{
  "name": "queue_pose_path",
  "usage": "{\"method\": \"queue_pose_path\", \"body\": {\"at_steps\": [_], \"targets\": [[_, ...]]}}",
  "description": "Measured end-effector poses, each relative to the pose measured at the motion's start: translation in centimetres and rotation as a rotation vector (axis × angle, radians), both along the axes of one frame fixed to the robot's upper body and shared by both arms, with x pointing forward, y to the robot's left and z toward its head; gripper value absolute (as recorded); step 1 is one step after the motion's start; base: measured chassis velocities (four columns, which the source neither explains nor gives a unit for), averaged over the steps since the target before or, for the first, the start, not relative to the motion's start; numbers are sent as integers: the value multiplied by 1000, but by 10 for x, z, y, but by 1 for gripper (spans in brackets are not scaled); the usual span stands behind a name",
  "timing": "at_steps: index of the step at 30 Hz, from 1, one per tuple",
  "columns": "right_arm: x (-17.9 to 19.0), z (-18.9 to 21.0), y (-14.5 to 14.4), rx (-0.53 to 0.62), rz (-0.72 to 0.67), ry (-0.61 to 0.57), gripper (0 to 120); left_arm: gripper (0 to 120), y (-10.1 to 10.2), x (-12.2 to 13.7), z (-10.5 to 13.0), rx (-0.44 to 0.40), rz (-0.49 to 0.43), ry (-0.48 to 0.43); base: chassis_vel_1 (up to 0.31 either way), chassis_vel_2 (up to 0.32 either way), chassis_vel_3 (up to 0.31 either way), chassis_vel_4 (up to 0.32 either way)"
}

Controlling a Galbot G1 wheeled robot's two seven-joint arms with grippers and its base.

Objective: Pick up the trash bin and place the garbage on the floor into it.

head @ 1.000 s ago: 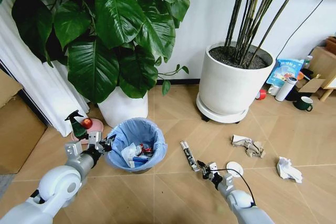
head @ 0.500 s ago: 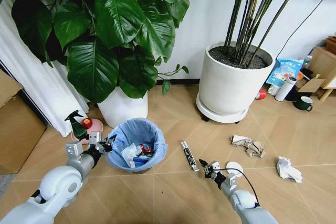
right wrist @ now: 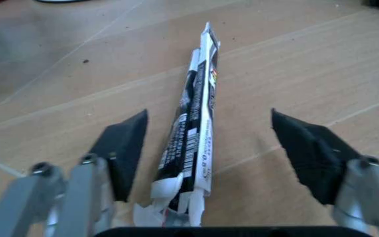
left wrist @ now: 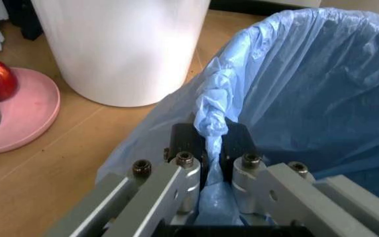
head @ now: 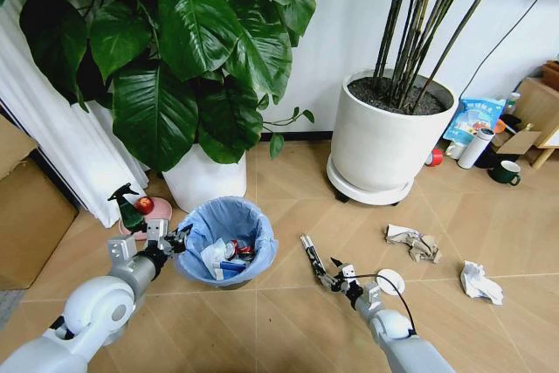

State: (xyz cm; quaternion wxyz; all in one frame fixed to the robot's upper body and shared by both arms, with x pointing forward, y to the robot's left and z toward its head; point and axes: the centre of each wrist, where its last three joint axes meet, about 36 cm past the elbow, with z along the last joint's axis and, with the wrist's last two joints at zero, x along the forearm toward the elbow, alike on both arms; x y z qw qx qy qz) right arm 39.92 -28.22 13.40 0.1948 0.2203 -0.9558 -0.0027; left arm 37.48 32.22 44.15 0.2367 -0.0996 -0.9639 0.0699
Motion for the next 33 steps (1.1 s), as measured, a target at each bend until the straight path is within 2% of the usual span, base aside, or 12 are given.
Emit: {"method": "queue_pose_path", "body": {"at_steps": [2,6,9,16,17,21,25,27,29,31,32,33], "targets": [[1,-2,1,0,0,6,79,1,0,0,0,1,1,1,0,0,0,0],[3,-9,7,-2,7,40,97,1,0,1,-1,0,2,1,0,0,0,0],[5,-13,10,-4,12,56,96,1,0,2,-1,0,2,1,0,0,0,0],[9,-19,12,-29,11,87,69,1,1,1,-1,-2,4,1,0,0,0,0],[9,-19,12,-29,11,87,69,1,1,1,-1,-2,4,1,0,0,0,0],[11,-19,12,-34,9,89,48,1,2,2,-1,-1,5,-1,0,0,0,0],[11,-19,13,-37,12,91,36,1,2,2,-1,-1,5,0,0,0,0,0],[11,-19,13,-38,13,92,34,1,2,2,-1,-1,5,0,0,0,0,0],[11,-19,13,-39,15,93,20,1,2,2,-2,-2,7,1,0,0,0,0],[12,-19,13,-39,15,94,18,1,2,2,-2,-2,7,1,0,0,0,0],[12,-19,13,-39,16,93,10,1,2,2,-2,-3,7,1,0,0,0,0],[12,-19,13,-39,17,93,8,1,2,2,-2,-4,7,1,0,0,0,0]]}}
